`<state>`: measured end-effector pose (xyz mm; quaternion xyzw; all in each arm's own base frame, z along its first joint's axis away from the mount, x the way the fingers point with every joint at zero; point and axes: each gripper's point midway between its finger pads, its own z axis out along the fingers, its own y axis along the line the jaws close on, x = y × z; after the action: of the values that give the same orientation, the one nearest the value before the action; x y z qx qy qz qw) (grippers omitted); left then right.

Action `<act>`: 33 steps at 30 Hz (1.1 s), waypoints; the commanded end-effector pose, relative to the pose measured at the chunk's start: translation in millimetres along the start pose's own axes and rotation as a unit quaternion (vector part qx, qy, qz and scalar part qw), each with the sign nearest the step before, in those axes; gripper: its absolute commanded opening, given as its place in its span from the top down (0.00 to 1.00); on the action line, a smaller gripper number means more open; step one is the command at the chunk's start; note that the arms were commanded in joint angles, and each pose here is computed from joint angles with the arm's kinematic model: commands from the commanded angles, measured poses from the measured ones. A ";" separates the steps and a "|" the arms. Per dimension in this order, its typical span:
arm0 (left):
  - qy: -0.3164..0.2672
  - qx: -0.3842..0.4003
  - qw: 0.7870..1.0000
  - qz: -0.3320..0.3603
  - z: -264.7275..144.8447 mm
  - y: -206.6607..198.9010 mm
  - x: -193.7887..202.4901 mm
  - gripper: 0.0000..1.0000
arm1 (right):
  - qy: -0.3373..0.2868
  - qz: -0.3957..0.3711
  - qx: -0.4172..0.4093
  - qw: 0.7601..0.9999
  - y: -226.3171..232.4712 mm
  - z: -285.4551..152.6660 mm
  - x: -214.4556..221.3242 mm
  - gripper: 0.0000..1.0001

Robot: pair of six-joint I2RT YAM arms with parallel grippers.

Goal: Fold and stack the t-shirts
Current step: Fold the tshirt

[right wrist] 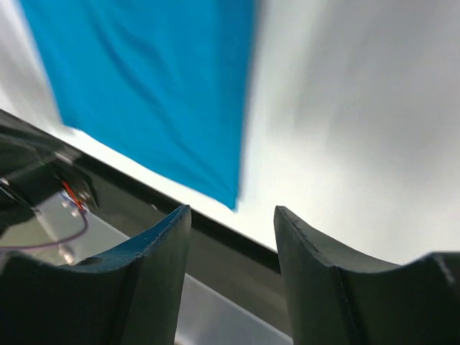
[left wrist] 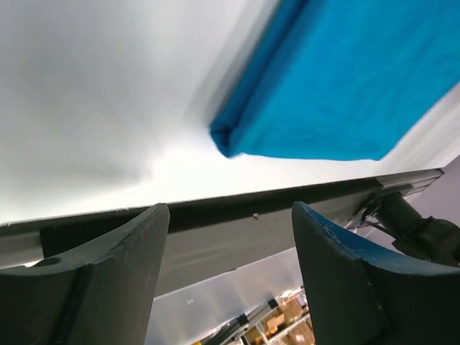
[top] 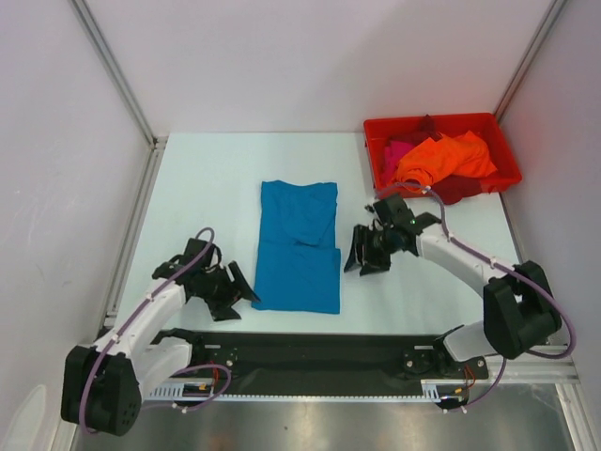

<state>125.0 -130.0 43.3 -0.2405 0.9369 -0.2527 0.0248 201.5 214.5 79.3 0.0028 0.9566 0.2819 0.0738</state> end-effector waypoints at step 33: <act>-0.036 0.038 0.996 0.066 38.4 -97.8 -128.2 0.71 | 0.089 0.018 -0.118 0.989 118.4 111.5 -86.8 0.97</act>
<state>271.6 -166.4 44.0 -0.1740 0.9394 -0.2875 0.0682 290.0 354.8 62.9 -0.0251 0.9304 0.3657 -0.0018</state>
